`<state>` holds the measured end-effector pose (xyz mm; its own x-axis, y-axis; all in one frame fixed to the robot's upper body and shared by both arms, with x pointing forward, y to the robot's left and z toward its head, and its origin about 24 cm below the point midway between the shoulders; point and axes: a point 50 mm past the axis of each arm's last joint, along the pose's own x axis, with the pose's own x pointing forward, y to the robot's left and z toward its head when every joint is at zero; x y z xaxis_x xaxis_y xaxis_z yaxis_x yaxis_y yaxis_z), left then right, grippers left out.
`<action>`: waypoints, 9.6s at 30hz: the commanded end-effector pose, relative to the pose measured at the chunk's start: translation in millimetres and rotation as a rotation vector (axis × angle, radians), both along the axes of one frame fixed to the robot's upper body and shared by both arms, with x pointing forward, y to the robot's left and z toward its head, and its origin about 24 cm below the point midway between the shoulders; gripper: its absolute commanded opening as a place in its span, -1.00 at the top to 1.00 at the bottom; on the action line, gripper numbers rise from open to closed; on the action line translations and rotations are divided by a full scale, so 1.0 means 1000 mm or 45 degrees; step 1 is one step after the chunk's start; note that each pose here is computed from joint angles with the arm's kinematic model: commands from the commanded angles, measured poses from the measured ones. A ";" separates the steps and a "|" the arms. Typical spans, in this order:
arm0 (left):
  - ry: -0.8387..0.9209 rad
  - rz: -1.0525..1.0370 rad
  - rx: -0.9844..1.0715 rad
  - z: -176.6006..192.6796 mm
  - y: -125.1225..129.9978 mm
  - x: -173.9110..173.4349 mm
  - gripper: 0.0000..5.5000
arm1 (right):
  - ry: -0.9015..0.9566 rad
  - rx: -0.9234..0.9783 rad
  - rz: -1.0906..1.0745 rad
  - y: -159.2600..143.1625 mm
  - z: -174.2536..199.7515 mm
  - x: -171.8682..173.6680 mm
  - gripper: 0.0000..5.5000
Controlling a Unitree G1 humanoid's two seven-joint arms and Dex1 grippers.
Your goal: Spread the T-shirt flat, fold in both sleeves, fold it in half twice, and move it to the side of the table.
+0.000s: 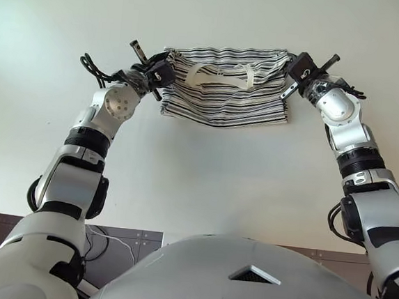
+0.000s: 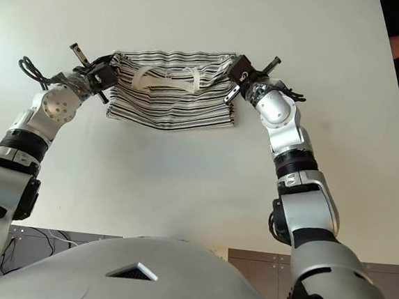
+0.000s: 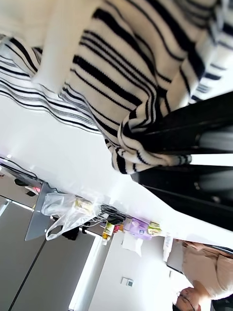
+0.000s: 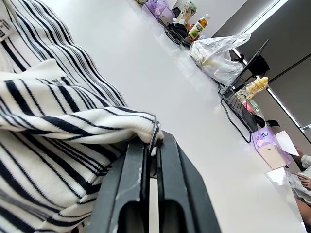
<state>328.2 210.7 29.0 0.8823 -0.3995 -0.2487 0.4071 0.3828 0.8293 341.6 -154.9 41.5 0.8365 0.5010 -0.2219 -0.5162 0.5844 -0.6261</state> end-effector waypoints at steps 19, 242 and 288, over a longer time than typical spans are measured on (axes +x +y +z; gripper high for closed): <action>0.207 0.287 -0.382 0.013 -0.014 0.036 -0.31 | 0.070 -0.017 -0.084 0.030 0.023 0.040 -0.11; 0.358 -0.996 0.379 -0.020 0.005 -0.140 0.95 | 0.055 -0.611 1.017 -0.010 -0.031 -0.141 0.96; 0.085 -0.210 -0.075 -0.001 -0.010 -0.027 0.66 | 0.209 0.183 0.174 0.013 -0.004 -0.026 0.73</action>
